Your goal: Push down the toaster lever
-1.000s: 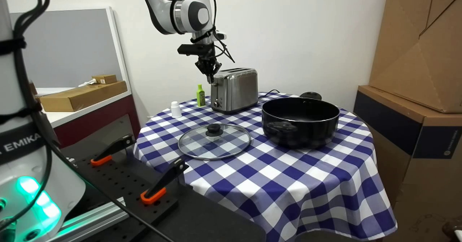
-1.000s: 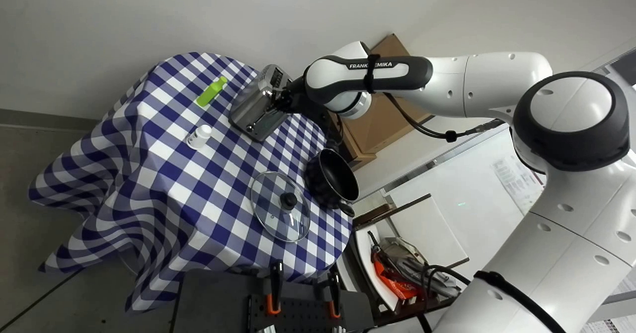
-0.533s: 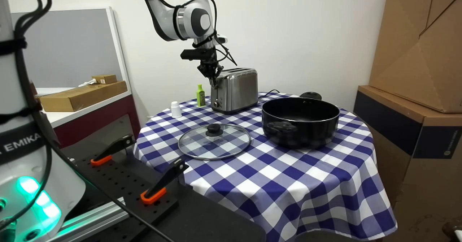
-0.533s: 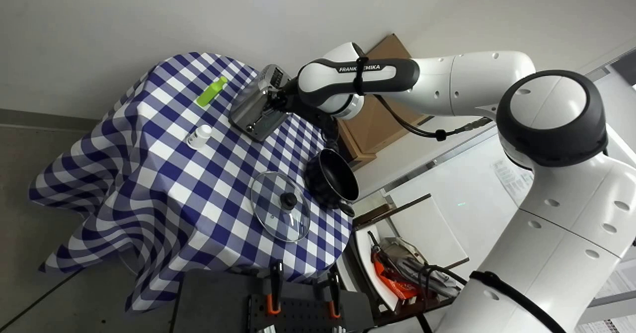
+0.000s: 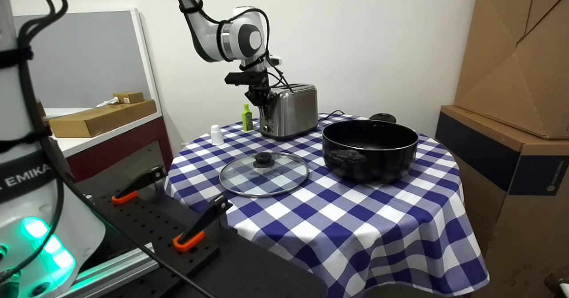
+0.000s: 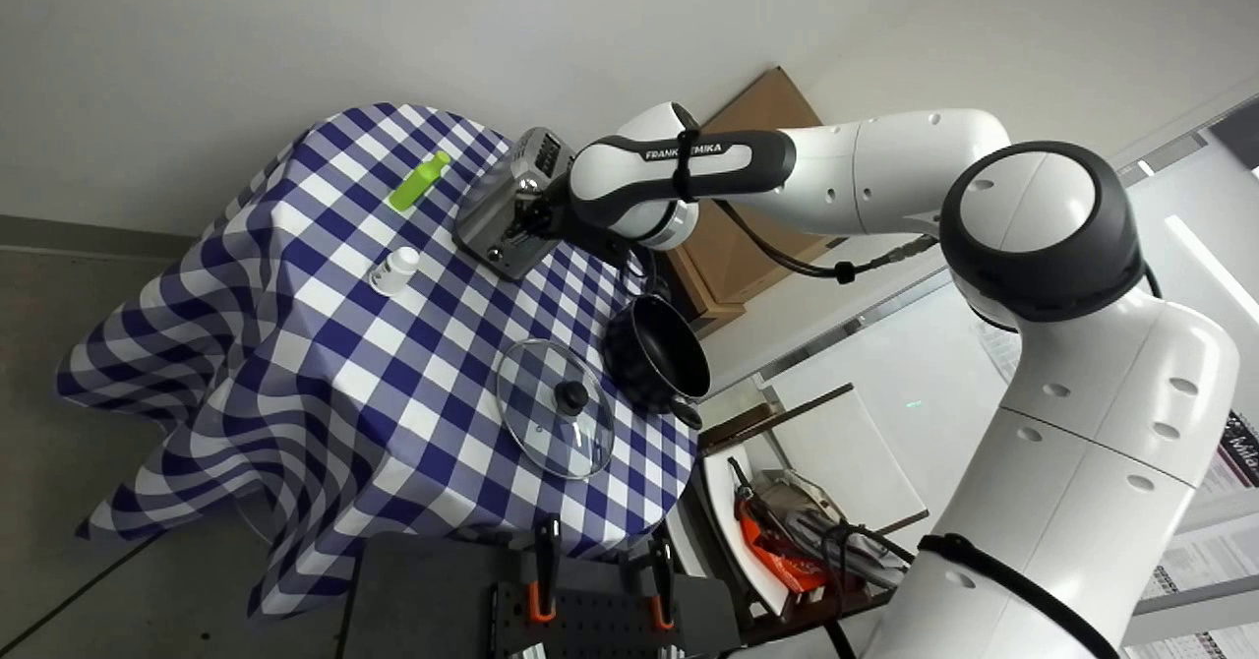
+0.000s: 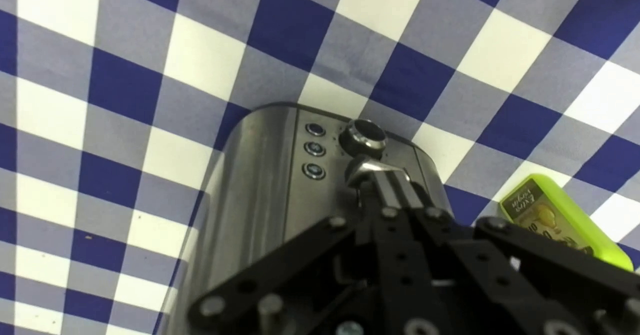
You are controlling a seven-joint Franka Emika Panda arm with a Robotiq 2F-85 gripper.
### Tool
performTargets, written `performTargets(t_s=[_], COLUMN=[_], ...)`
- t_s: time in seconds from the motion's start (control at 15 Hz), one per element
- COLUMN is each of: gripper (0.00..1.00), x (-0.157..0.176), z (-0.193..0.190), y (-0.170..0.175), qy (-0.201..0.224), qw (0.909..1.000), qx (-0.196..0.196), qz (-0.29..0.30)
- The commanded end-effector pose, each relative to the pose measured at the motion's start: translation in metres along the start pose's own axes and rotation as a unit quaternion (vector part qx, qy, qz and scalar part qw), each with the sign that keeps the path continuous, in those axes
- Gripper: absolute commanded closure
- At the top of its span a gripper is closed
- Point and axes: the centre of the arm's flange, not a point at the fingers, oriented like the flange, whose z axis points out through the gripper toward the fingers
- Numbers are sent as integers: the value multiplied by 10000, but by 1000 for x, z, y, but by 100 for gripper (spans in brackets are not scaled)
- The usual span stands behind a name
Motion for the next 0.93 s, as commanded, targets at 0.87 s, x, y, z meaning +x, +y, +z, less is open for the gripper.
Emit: performTargets(t_s=[0.87], gripper=[100], x=[-46], z=[-24], y=[22], qy=[-826], qw=[9875], qx=[1263], qz=[465])
